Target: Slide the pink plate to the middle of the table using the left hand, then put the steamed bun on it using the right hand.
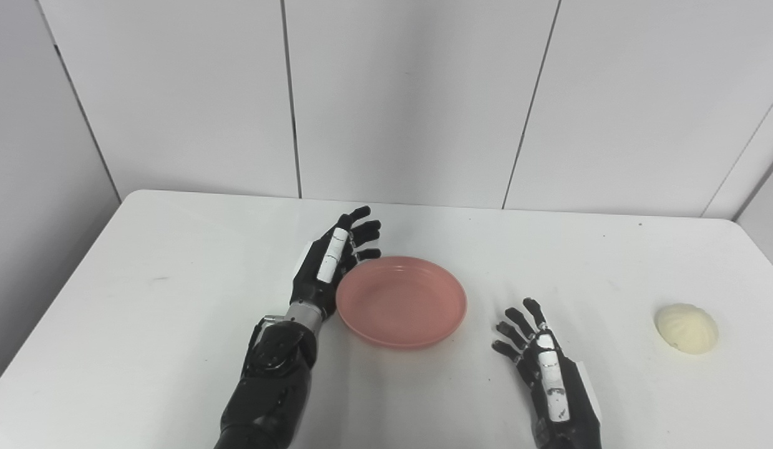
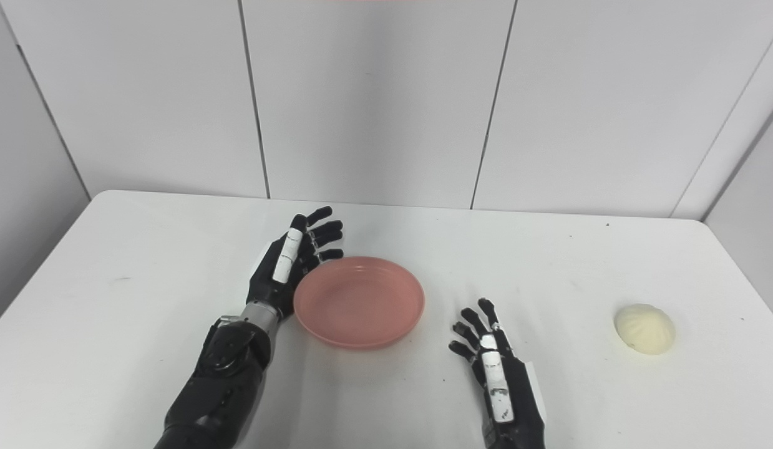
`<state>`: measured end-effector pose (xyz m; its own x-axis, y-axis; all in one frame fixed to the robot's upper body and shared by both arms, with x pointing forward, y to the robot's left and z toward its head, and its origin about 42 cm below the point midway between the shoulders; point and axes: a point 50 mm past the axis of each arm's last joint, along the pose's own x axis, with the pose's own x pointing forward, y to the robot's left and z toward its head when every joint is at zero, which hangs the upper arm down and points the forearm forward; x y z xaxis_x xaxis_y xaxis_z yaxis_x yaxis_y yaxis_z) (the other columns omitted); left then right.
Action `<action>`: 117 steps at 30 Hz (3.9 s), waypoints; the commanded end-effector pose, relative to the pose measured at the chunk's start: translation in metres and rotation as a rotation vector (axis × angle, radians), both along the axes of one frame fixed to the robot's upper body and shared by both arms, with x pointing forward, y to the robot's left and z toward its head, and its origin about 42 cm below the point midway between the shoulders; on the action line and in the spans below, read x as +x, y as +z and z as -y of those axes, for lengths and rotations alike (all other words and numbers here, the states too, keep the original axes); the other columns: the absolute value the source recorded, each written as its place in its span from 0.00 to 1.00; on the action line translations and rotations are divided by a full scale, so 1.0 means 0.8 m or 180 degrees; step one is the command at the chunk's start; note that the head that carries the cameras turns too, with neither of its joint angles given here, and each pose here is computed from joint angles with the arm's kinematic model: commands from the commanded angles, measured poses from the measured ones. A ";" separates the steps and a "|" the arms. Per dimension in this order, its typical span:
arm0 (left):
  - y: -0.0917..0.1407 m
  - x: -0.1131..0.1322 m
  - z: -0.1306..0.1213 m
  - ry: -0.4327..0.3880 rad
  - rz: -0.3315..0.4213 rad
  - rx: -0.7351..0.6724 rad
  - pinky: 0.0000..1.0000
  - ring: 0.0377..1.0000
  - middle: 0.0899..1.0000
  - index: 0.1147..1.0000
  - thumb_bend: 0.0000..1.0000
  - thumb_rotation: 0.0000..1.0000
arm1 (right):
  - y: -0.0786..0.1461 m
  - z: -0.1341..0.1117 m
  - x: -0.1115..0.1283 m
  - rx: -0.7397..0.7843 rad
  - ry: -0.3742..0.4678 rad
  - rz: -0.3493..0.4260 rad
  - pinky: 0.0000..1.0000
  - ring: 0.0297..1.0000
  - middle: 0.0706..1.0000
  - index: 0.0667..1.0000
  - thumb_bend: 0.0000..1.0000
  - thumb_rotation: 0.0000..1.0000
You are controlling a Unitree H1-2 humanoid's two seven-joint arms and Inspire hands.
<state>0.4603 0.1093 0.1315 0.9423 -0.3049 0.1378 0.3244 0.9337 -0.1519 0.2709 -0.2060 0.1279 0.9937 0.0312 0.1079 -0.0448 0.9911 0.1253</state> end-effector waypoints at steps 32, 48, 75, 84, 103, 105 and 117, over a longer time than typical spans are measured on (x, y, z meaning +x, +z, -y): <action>-0.014 -0.019 -0.003 -0.0092 0.0069 -0.0090 0.75 0.81 0.75 0.78 0.92 0.82 | 0.032 -0.002 0.014 -0.0814 -0.0280 0.0876 0.76 0.85 0.90 0.95 0.76 1.00; -0.029 -0.012 -0.012 -0.0109 -0.0040 -0.0073 0.75 0.82 0.75 0.78 0.92 0.82 | 0.165 0.107 0.031 -0.2399 -0.1150 0.1092 0.69 0.80 0.85 0.86 0.81 0.87; -0.025 -0.010 -0.005 -0.0128 -0.0026 -0.0135 0.73 0.81 0.75 0.79 0.92 0.81 | 0.224 0.218 0.099 -0.4969 -0.1137 -0.1039 0.60 0.82 0.87 0.82 1.00 0.39; -0.024 -0.010 -0.004 -0.0137 -0.0005 -0.0102 0.73 0.81 0.75 0.79 0.92 0.82 | 0.194 0.246 0.131 -0.5062 -0.1004 -0.1378 0.65 0.85 0.89 0.83 1.00 0.42; -0.022 -0.009 -0.005 -0.0166 -0.0003 -0.0091 0.71 0.81 0.75 0.79 0.90 0.81 | 0.172 0.267 0.140 -0.5039 -0.0844 -0.1624 0.60 0.80 0.86 0.82 1.00 0.39; -0.022 -0.009 -0.005 -0.0167 -0.0003 -0.0088 0.71 0.81 0.75 0.80 0.90 0.81 | 0.175 0.265 0.138 -0.5013 -0.0843 -0.1634 0.56 0.75 0.83 0.80 1.00 0.34; -0.020 -0.008 -0.006 -0.0177 -0.0012 -0.0094 0.69 0.81 0.74 0.79 0.89 0.80 | 0.190 0.266 0.137 -0.5080 -0.0603 -0.1838 0.24 0.30 0.38 0.47 0.53 0.00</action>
<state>0.4633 0.1079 0.1331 0.9183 -0.3541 0.1772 0.3823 0.9093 -0.1645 0.3750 -0.4132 0.2542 0.8808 -0.3539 -0.3146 -0.2692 0.1723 -0.9475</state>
